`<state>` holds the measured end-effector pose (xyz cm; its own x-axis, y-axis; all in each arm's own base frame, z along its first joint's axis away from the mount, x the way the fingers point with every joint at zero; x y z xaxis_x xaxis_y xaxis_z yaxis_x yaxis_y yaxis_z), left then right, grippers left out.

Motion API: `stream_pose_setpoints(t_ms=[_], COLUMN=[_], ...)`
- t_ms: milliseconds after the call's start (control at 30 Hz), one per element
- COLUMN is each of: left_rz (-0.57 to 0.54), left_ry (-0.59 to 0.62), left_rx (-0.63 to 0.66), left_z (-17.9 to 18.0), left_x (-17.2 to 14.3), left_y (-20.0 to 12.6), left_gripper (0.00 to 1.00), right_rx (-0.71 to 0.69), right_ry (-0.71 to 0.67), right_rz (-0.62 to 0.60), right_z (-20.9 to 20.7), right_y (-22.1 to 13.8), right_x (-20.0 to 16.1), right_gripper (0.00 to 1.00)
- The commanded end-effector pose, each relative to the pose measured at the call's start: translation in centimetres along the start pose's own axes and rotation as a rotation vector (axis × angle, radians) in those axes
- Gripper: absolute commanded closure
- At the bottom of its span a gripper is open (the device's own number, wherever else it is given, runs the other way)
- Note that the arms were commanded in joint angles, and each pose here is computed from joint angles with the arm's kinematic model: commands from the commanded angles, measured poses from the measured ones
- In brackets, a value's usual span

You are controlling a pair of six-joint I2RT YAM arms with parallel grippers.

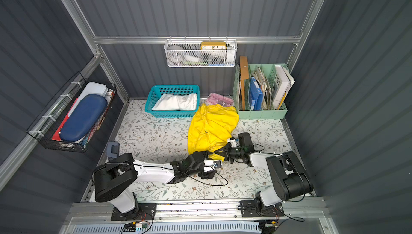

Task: Roll up the shorts
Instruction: Roll the shorts at the center of the board.

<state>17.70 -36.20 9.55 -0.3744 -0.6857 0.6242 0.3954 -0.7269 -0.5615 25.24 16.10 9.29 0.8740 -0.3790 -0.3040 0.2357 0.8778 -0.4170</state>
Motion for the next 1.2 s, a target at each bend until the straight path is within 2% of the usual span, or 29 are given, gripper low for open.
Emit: stream_pose_setpoints(t_ms=[0,133,233,267,300,367,400,433,633,667,700,767,833,900,1000,1033,1067,1167], left_rz=[0.040,0.081,0.103,0.112,0.123,0.130,0.129,0.124,0.147,0.152,0.154,0.156,0.154,0.152,0.136,0.130,0.124,0.107], left_ry=[-0.063,-0.124,-0.139,-0.143,-0.150,-0.165,-0.170,-0.174,-0.158,-0.157,-0.162,-0.166,-0.167,-0.171,-0.191,-0.201,-0.209,-0.241], left_rx=[0.023,0.014,0.011,0.014,0.016,0.024,0.025,0.022,0.063,0.062,0.063,0.060,0.040,0.023,-0.008,-0.019,-0.029,-0.090], left_z=[0.4,0.6,0.3,0.3,0.2,0.2,0.1,0.1,0.6,0.5,0.6,0.6,0.3,0.2,0.5,0.7,1.0,2.0], left_x=[-1.4,-2.6,-3.2,-3.4,-3.7,-3.9,-3.9,-3.8,-4.3,-4.4,-4.5,-4.5,-4.6,-4.6,-4.1,-4.0,-3.8,-3.4], left_y=[0.3,0.7,1.0,1.1,1.2,1.3,1.4,1.4,1.8,1.8,1.8,1.8,1.8,1.8,1.6,1.4,1.2,0.4], left_gripper=[0.16,0.45,0.49,0.47,0.40,0.17,0.12,0.02,0.02,0.05,0.13,0.41,0.60,0.70,0.88,1.00,1.00,1.00], right_rx=[0.022,0.026,0.029,0.032,0.035,0.042,0.042,0.044,0.046,0.046,0.046,0.048,0.053,0.062,0.066,0.060,0.056,0.021], right_ry=[-0.009,-0.007,-0.005,-0.005,-0.006,-0.007,-0.008,-0.009,-0.005,-0.004,-0.006,-0.007,-0.012,-0.029,-0.073,-0.084,-0.102,-0.157], right_rz=[0.014,0.008,0.009,0.005,0.002,0.001,0.002,0.004,0.009,0.009,0.010,0.008,0.009,0.008,0.001,-0.004,-0.009,-0.042], right_z=[0.0,-0.2,-0.2,-0.2,-0.1,0.0,0.1,0.1,0.0,0.0,0.0,0.1,0.1,0.4,0.7,0.8,0.9,1.2], right_y=[-0.3,-0.6,-0.7,-0.8,-0.9,-1.0,-1.0,-1.0,-1.0,-1.0,-1.0,-1.0,-1.1,-1.2,-1.3,-1.4,-1.5,-2.0], right_x=[0.0,0.1,0.1,0.2,0.2,0.2,0.2,0.2,0.1,0.1,0.1,0.1,0.1,0.0,0.0,-0.1,-0.1,-0.1], right_gripper=[1.00,1.00,1.00,1.00,1.00,1.00,1.00,1.00,1.00,1.00,1.00,1.00,1.00,0.97,0.85,0.79,0.73,0.45])
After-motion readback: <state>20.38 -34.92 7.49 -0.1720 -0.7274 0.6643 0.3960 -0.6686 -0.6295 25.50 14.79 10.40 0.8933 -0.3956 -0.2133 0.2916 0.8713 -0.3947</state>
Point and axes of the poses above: each gripper's point midway between its finger pads, its own y axis out along the fingers, its own z axis along the line the jaws close on, x = y × z, the point moved 5 cm from there along -y, back along the fingers, and after that the axes turned 5 degrees about y, right-handed, at the moved point
